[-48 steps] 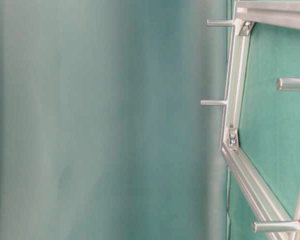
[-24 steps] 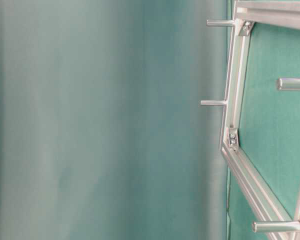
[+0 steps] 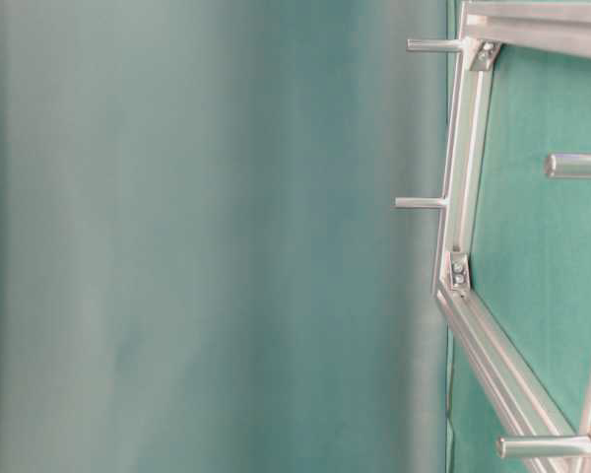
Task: Find the location of the shaft and insert the gear.
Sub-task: 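Lower the right gripper over the blue gear and grasp its hub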
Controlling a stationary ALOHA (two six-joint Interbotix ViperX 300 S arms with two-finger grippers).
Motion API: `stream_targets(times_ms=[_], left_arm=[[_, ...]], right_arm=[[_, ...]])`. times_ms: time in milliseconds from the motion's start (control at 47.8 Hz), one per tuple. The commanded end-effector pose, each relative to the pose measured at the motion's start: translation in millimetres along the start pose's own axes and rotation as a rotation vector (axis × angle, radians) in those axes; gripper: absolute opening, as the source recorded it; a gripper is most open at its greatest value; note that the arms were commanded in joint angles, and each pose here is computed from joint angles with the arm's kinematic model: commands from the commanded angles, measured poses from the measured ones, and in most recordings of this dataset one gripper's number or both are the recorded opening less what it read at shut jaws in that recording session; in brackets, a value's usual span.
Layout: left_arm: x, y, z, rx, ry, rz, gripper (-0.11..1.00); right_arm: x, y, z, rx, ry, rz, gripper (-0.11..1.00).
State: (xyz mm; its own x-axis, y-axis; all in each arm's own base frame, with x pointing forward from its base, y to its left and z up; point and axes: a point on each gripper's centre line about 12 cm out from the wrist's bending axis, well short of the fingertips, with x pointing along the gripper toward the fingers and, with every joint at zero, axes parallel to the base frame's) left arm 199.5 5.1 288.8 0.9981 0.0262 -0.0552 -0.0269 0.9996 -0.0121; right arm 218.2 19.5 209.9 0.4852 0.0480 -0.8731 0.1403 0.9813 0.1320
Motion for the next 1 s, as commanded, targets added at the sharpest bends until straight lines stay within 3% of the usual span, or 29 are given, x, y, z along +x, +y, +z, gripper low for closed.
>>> stream_targets(times_ms=[0, 355, 983], left_arm=[[2.0, 0.6, 8.8, -0.002, -0.025, 0.003, 0.01], [2.2, 0.6, 7.8, 0.0, -0.022, 0.003, 0.01], [2.2, 0.6, 7.8, 0.001, -0.022, 0.003, 0.01]], right_arm=[[6.8, 3.0, 7.5, 0.0, 0.02, -0.002, 0.93], [49.1, 2.7, 5.4, -0.002, 0.099, -0.024, 0.93], [84.0, 5.3, -5.4, -0.016, 0.133, -0.024, 0.93]])
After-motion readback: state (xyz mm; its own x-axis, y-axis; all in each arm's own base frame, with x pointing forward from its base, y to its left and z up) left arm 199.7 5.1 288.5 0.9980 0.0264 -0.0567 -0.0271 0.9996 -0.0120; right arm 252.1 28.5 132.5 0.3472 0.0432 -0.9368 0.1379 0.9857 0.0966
